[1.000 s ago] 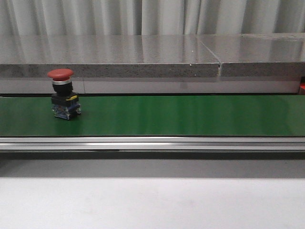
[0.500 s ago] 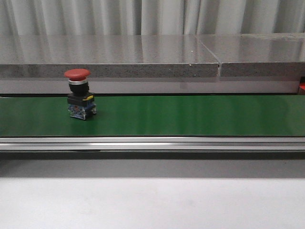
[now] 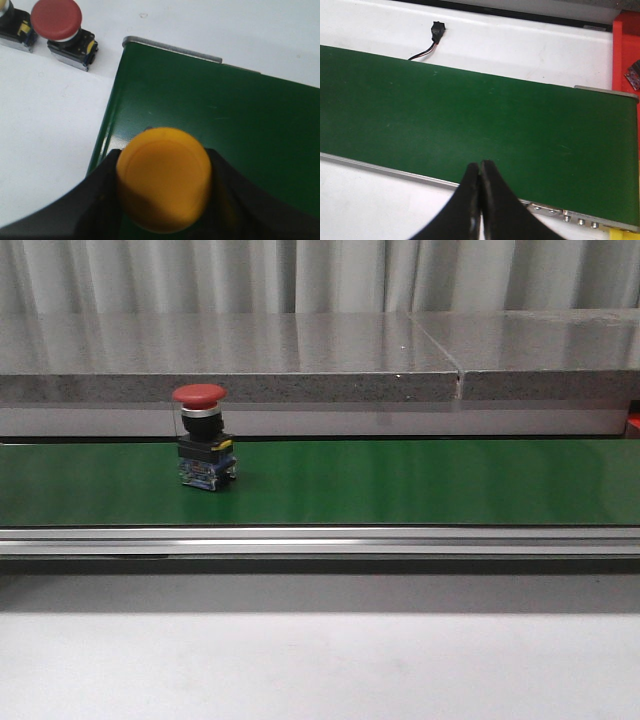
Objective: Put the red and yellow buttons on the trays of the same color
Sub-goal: 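Set the yellow button on the belt and open the left gripper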
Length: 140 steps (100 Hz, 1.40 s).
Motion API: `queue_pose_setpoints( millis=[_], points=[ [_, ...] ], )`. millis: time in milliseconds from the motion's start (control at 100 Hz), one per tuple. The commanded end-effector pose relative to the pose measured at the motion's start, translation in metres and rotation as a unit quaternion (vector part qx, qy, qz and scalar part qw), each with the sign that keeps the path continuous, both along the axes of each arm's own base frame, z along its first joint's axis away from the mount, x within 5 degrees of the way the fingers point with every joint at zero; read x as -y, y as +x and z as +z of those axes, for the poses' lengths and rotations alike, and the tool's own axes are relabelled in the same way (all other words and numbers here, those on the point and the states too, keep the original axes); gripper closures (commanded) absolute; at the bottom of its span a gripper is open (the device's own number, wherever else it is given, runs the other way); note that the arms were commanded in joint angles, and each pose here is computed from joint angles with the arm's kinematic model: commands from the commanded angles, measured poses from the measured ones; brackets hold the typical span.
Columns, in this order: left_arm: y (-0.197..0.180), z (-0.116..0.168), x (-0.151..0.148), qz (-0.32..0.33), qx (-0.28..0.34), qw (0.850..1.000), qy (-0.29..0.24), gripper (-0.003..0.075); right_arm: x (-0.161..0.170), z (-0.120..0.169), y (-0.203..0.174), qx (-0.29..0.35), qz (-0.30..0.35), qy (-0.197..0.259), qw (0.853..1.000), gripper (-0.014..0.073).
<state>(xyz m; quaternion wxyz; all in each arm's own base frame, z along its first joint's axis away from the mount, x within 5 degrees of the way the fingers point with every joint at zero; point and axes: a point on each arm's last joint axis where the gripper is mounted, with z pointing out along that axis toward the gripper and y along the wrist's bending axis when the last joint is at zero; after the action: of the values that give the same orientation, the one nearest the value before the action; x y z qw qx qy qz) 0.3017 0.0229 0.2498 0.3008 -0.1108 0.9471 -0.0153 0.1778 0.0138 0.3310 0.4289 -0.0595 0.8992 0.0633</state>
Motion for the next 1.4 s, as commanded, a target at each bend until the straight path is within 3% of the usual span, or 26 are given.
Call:
queue_pose_setpoints(
  millis=[0, 130, 260, 350, 560, 820, 1090, 1390],
  points=[
    [0.005, 0.017, 0.002, -0.001, 0.053, 0.999, -0.001, 0.0643, 0.0, 0.015, 0.0, 0.047, -0.005, 0.001, 0.999, 0.0662],
    [0.005, 0.017, 0.003, 0.001, 0.05, 0.999, -0.005, 0.0446, 0.0, 0.015, 0.0, 0.047, -0.005, 0.001, 0.999, 0.0662],
    [0.004, 0.017, 0.003, 0.003, 0.047, 0.999, -0.01, 0.0163, 0.0, 0.015, 0.0, 0.047, -0.005, 0.001, 0.999, 0.0662],
    [0.004, 0.017, 0.003, 0.004, 0.045, 0.999, -0.014, 0.0076, 0.0, 0.015, 0.0, 0.047, -0.005, 0.001, 0.999, 0.0662],
    [0.001, 0.026, 0.009, -0.001, 0.061, 0.998, -0.021, 0.0069, 0.0, 0.015, 0.0, 0.047, -0.005, 0.001, 0.999, 0.0662],
    [-0.016, 0.06, 0.028, -0.046, 0.127, 0.991, 0.003, 0.0069, 0.0, 0.015, 0.0, 0.047, -0.005, 0.001, 0.999, 0.0662],
    [-0.054, 0.096, 0.041, -0.083, 0.197, 0.977, 0.022, 0.0069, 0.0, 0.015, 0.0, 0.047, -0.005, 0.001, 0.999, 0.0662],
    [-0.109, 0.097, 0.044, -0.101, 0.246, 0.964, 0.019, 0.0069, 0.0, 0.015, 0.0, 0.047, -0.005, 0.001, 0.999, 0.0662]
  ],
)
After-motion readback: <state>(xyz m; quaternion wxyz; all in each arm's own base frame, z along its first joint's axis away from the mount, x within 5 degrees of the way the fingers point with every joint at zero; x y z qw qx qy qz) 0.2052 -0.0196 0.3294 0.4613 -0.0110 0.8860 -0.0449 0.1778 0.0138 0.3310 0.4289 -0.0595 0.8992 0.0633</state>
